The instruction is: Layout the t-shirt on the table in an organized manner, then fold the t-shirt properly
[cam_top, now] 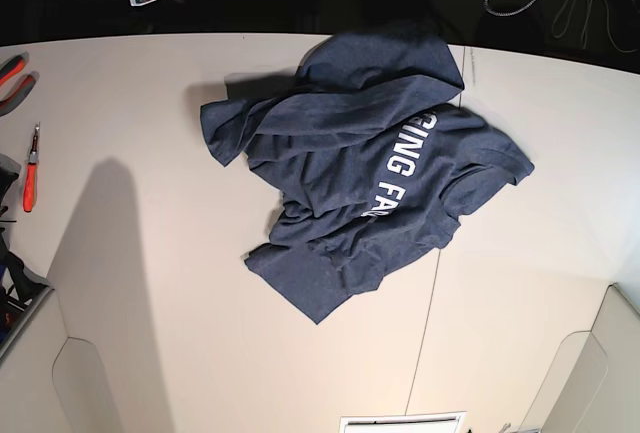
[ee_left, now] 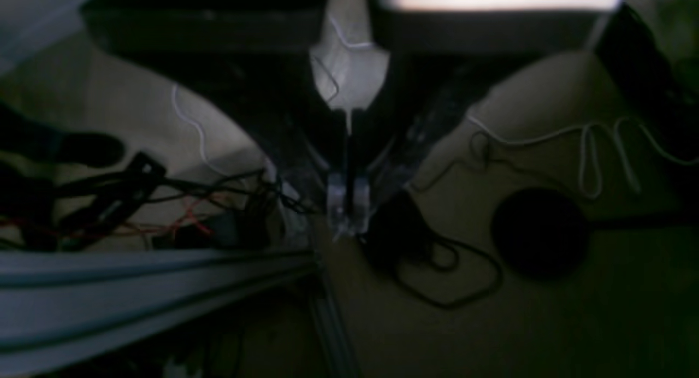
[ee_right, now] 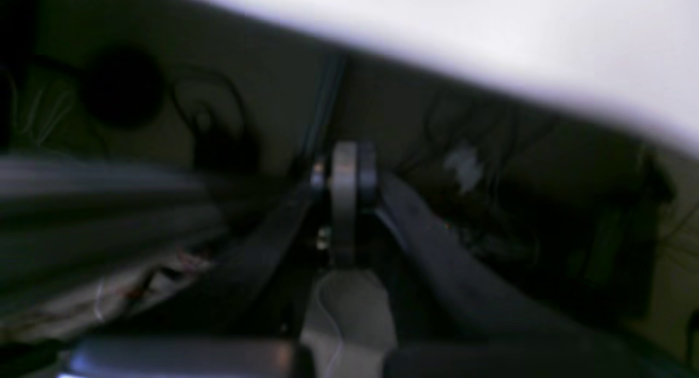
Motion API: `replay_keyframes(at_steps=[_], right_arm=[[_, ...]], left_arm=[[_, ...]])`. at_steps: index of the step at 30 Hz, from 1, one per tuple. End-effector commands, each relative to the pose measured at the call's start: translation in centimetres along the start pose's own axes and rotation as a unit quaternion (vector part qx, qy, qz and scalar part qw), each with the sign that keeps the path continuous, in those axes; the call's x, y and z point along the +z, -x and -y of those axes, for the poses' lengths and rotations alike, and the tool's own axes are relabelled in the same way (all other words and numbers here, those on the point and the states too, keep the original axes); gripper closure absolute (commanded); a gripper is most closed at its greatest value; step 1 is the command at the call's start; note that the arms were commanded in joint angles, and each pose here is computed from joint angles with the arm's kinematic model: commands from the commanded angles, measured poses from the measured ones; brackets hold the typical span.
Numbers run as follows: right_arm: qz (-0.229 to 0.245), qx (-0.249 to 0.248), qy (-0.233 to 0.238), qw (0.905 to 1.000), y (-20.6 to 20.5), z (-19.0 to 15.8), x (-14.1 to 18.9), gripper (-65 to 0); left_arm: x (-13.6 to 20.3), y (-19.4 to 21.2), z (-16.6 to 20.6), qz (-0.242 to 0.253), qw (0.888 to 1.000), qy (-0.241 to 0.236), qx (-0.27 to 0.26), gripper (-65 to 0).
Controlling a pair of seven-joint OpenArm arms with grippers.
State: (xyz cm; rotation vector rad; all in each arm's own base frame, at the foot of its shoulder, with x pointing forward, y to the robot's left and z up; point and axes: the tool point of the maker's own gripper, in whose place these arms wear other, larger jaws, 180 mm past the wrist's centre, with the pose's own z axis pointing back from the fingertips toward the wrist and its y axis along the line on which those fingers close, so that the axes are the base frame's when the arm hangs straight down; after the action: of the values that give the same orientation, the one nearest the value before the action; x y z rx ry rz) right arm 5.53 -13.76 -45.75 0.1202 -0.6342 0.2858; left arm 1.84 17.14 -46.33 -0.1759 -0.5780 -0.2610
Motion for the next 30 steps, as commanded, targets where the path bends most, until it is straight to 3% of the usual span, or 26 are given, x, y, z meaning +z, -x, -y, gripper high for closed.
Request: replay_keyframes(at_steps=[1, 6, 13, 18, 22, 26, 30], right_arm=[[0.022, 0.003, -0.002, 0.9998, -1.4, -0.2, 0.8, 0.0], [0.083, 0.012, -0.005, 0.9965, -6.5, -0.9, 2.3, 0.0], [0.144, 0.025, 0.003, 0.9892, -11.3, -0.2, 2.1, 0.0], [0.205, 0.043, 0.004, 0.9779, -16.1, 0.5, 0.9, 0.0], [0.241, 0.071, -0.041, 0.9672, -20.0, -1.7, -0.2, 0.0], [0.261, 0.129, -0.087, 0.9528, -23.2, -6.2, -1.1, -22.0], [0.294, 0.191, -0.127, 0.9280, -26.4, -12.6, -1.0, -25.5]], left_arm=[[0.9, -0.5, 0.0, 0.002, 1.000, 0.001, -0.005, 0.0], [2.6, -4.0, -1.3, 0.021, 0.999, -0.022, -0.025, 0.0], [4.0, -9.7, -5.5, 0.088, 0.991, -0.082, -0.053, 0.0], [4.2, -14.4, -9.7, 0.147, 0.976, -0.145, -0.065, 0.0], [5.5, -17.3, -14.0, 0.182, 0.955, -0.230, -0.049, 0.0], [7.4, -18.9, -17.7, 0.203, 0.929, -0.308, -0.025, -17.3], [9.0, -19.5, -20.6, 0.203, 0.909, -0.365, 0.005, -18.9]])
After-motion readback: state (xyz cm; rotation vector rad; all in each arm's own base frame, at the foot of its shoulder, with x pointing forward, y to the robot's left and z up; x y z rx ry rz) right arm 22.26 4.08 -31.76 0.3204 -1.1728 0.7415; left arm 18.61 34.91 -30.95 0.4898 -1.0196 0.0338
